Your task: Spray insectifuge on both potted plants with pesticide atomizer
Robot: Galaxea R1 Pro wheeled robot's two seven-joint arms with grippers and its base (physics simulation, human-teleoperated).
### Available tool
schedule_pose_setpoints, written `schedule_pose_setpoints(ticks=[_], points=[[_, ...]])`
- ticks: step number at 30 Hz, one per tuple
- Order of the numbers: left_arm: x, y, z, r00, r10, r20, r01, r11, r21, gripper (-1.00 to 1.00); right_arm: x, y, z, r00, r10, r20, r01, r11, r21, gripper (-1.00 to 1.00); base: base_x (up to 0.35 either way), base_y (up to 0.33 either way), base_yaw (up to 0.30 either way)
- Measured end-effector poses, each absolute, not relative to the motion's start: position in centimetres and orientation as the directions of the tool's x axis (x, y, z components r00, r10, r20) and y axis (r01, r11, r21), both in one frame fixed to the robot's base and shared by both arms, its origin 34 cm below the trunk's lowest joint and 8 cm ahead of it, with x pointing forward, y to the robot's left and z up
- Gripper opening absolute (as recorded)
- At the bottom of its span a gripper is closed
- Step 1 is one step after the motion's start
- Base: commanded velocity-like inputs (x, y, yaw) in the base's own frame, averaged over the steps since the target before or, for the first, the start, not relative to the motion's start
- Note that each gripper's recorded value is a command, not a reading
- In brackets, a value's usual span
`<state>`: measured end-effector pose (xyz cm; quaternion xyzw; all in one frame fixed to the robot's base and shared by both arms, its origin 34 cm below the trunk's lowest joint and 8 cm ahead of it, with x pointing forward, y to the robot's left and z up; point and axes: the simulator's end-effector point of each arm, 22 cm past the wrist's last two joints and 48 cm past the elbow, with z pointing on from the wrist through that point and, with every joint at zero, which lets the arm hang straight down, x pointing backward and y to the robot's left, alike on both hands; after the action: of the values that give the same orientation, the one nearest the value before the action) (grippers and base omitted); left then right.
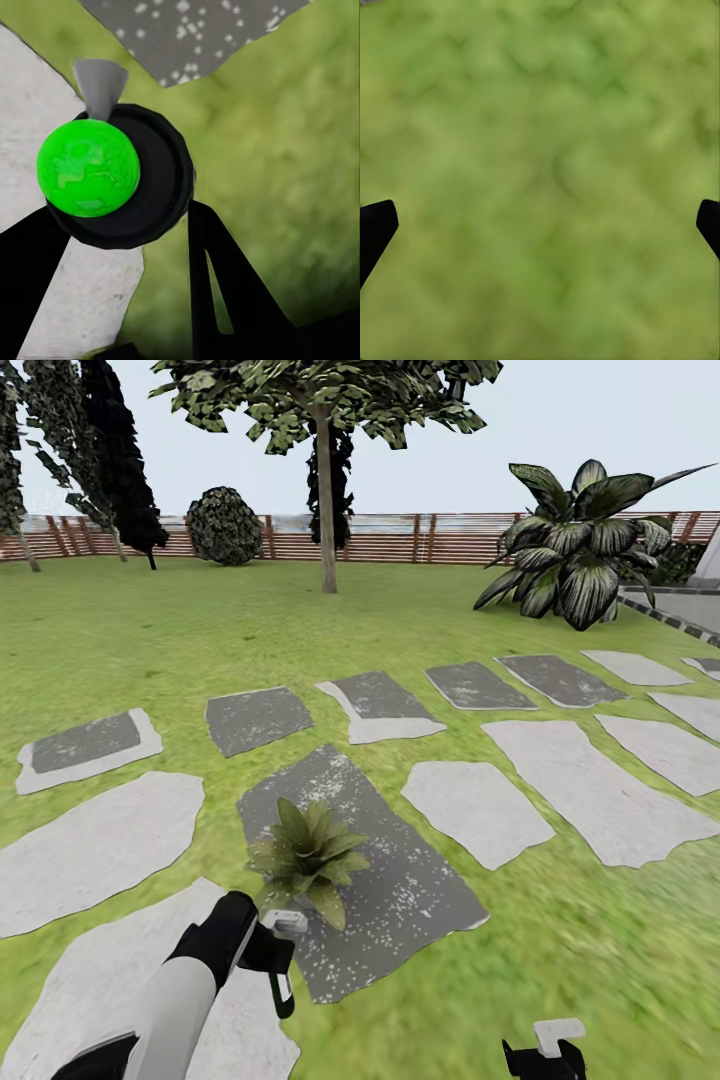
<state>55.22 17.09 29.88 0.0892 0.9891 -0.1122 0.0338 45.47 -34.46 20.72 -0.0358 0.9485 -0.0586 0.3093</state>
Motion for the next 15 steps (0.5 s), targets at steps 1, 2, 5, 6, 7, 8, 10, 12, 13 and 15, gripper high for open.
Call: schedule_pose_setpoints(ticks=[1, 2, 5, 6, 7, 8, 10, 12, 13, 15], points=[[55.0, 16.9, 29.8, -0.982, 0.171, -0.082, 0.185, 0.958, -0.221, -1.0, 45.5, -34.5, 20.7, -0.806, -0.104, -0.583, -0.032, 0.991, -0.133, 1.0, -0.001, -0.001, 0.023], [55.0, 16.8, 29.8, -0.982, 0.173, -0.081, 0.187, 0.957, -0.222, -1.0, 45.5, -34.5, 20.7, -0.806, -0.104, -0.583, -0.032, 0.991, -0.133, 1.0, 0.0, 0.0, 0.015], [55.4, 15.9, 30.4, -0.981, 0.171, -0.087, 0.188, 0.946, -0.263, -1.0, 45.5, -34.5, 20.7, -0.806, -0.104, -0.582, -0.032, 0.991, -0.134, 1.0, 0.0, 0.0, 0.005], [55.4, 15.5, 30.6, -0.981, 0.171, -0.087, 0.189, 0.941, -0.279, -1.0, 45.5, -34.5, 20.7, -0.806, -0.104, -0.582, -0.032, 0.991, -0.134, 1.0, 0.0, 0.0, 0.002], [55.4, 15.1, 30.9, -0.982, 0.17, -0.086, 0.188, 0.936, -0.299, -1.0, 45.5, -34.5, 20.7, -0.806, -0.104, -0.582, -0.032, 0.991, -0.134, 1.0, 0.0, 0.0, 0.001], [55.7, 14.6, 31.2, -0.981, 0.169, -0.091, 0.189, 0.929, -0.318, -1.0, 45.5, -34.5, 20.7, -0.806, -0.104, -0.583, -0.032, 0.991, -0.134, 1.0, 0.0, 0.0, 0.0], [57.0, 13.9, 33.0, -0.983, 0.162, -0.091, 0.184, 0.916, -0.357, -1.0, 45.5, -34.5, 20.7, -0.806, -0.104, -0.583, -0.032, 0.991, -0.134, 1.0, 0.0, 0.0, 0.0], [56.7, 13.9, 32.8, -0.983, 0.166, -0.079, 0.184, 0.916, -0.357, -1.0, 45.5, -34.5, 20.7, -0.806, -0.104, -0.582, -0.032, 0.991, -0.133, 1.0, 0.0, 0.0, 0.0], [56.5, 14.0, 32.7, -0.983, 0.168, -0.076, 0.184, 0.916, -0.357, -1.0, 45.5, -34.5, 20.7, -0.806, -0.104, -0.582, -0.032, 0.991, -0.133, 1.0, 0.0, 0.0, 0.0], [55.6, 14.1, 32.1, -0.983, 0.17, -0.061, 0.181, 0.915, -0.359, -1.0, 45.5, -34.5, 20.7, -0.806, -0.104, -0.582, -0.032, 0.991, -0.133, 1.0, 0.0, 0.0, 0.0]])
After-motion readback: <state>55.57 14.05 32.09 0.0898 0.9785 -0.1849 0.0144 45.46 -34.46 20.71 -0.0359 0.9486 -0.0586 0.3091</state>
